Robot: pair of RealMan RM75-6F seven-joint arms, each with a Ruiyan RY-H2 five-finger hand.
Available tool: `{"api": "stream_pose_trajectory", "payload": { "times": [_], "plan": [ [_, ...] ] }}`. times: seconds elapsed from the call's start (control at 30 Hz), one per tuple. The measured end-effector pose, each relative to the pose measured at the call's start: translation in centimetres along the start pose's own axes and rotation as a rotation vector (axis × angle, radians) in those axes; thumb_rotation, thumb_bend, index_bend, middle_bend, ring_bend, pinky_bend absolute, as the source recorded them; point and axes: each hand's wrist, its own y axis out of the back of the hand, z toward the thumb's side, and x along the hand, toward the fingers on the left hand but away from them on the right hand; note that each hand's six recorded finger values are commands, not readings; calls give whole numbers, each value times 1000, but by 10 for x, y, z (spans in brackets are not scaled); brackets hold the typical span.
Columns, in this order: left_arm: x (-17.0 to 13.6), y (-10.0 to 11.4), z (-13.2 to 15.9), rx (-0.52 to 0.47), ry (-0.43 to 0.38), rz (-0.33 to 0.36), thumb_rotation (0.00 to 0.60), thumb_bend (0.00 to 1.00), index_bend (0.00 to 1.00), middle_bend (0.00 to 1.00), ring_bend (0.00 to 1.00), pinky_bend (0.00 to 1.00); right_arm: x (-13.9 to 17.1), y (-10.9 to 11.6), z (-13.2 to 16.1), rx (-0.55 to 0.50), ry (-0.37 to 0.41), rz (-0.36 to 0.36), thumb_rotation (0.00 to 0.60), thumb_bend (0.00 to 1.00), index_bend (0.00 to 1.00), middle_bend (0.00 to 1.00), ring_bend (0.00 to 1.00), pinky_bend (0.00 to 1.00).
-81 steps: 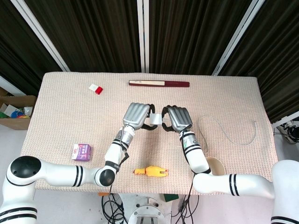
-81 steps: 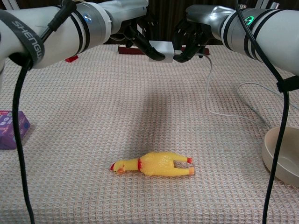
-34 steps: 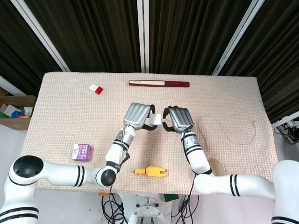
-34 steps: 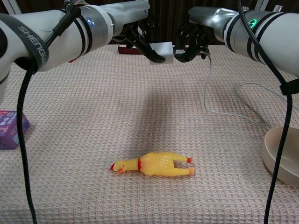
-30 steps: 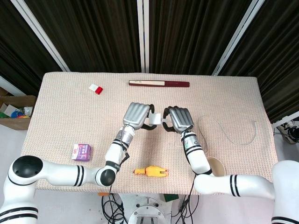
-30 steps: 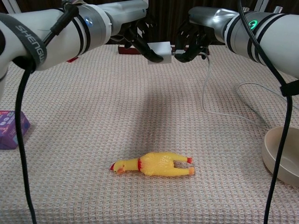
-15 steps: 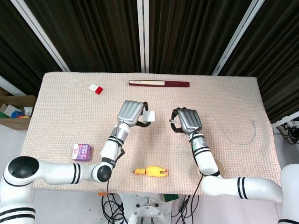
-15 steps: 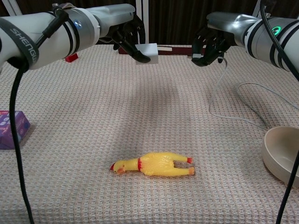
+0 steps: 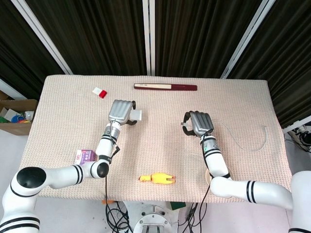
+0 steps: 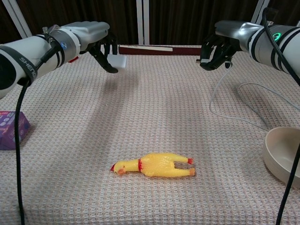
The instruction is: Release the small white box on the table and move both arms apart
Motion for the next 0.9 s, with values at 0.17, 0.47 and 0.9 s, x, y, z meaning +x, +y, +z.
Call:
{"api": "stream_pose_trajectory", "payload": {
  "times": [0.17,0.47,0.9],
  "plan": [
    [-1,-5,-6,27,-3,-25,600,190,219,238,213,398,-16,-10,3,-4,-18,5,600,442,542,362,278,448],
    [-30,31,-41,20,10,116,600,189,216,230,202,374,-34,-21,4,-50,-16,1,600,380,1,145,78,201],
    [-146,86,-188,92,217,230,600,177,235,238,202,300,40,73,-80,-2,21,-202,600,362,13,161,67,148]
  ]
}}
